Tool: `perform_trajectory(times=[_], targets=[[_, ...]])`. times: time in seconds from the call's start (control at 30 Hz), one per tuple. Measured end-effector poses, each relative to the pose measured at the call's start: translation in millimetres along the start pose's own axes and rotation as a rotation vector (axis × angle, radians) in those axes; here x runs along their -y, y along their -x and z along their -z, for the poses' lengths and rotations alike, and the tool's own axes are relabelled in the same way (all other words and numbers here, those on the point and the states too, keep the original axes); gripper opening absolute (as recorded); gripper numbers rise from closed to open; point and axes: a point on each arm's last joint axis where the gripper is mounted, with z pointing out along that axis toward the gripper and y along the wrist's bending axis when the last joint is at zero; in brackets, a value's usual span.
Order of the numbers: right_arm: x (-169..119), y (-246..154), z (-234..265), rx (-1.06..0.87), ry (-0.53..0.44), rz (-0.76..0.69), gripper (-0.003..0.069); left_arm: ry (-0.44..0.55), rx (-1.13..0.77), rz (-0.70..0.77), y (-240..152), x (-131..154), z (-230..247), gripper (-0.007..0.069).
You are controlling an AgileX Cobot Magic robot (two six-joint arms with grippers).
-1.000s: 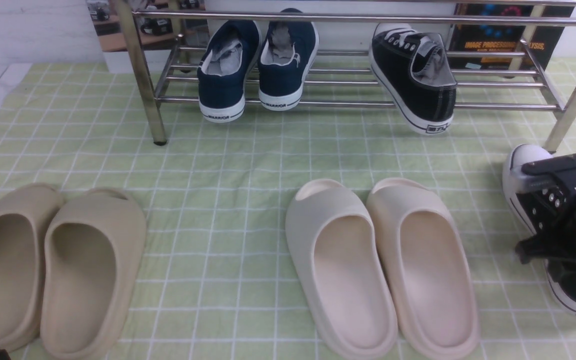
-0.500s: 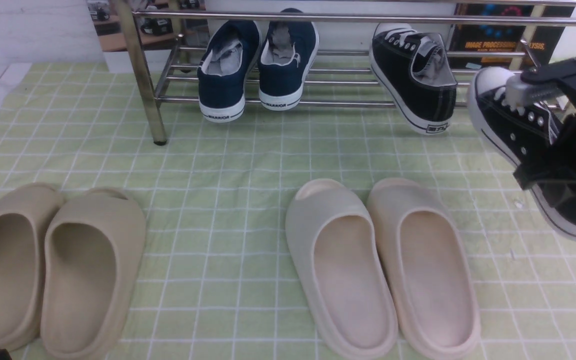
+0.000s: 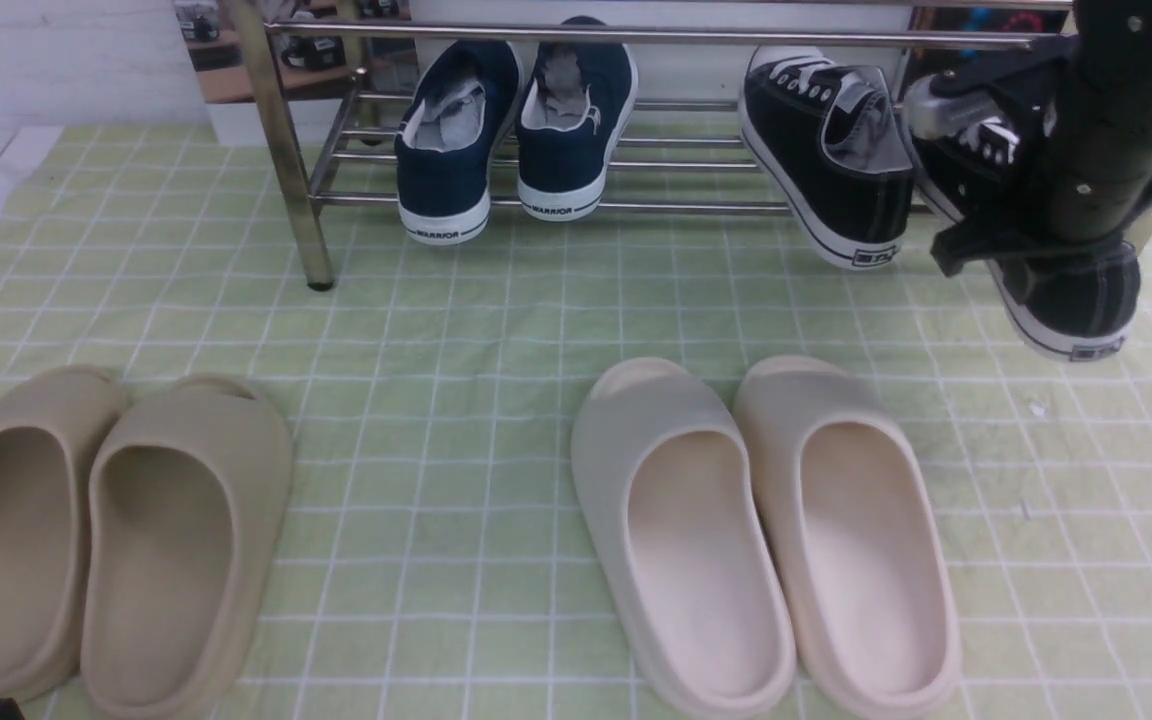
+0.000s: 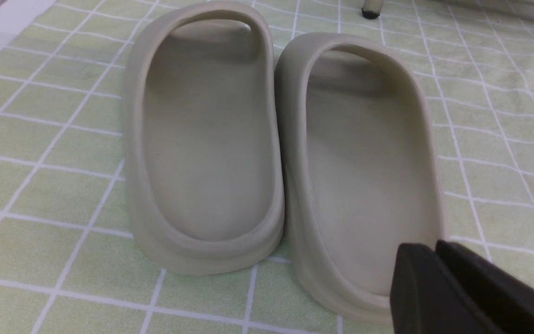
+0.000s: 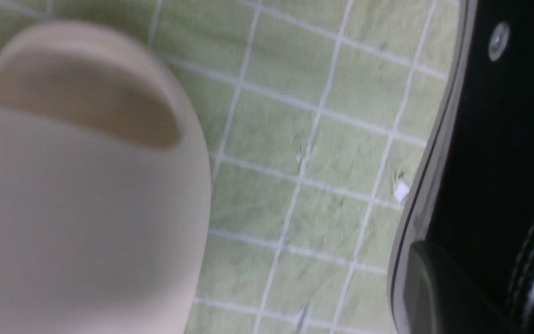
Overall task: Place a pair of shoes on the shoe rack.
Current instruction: Use the right arm to put a shoe into the shoe rack
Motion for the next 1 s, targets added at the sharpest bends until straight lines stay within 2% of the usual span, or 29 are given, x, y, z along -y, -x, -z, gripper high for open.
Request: perform_trajectory(times=[0.43, 0.77, 0.83, 0.93, 0.97, 1.0], targets=[[2.0, 57.9, -44.2, 0.116, -0.078, 0.064, 0.0032, 0.0, 0.0, 0.0, 0.0, 0.0, 0.0, 0.0061], [0.0, 74.1, -62.3, 0.228, -0.089, 0.081, 0.0037, 0.0, 0.0, 0.0, 0.0, 0.0, 0.0, 0.0068], [0.8, 75.1, -62.8, 0.238, -0.09, 0.079, 0.0065, 0.0, 0.0, 0.0, 0.0, 0.0, 0.0, 0.0068], [1.7, 77.2, -61.7, 0.26, -0.088, 0.076, 0.0146, 0.0, 0.0, 0.0, 0.0, 0.0, 0.0, 0.0069], [2.9, 78.4, -59.5, 0.272, -0.087, 0.072, 0.0221, 0.0, 0.0, 0.0, 0.0, 0.0, 0.0, 0.0071], [2.9, 78.6, -59.2, 0.273, -0.087, 0.072, 0.0231, 0.0, 0.0, 0.0, 0.0, 0.0, 0.0, 0.0071]])
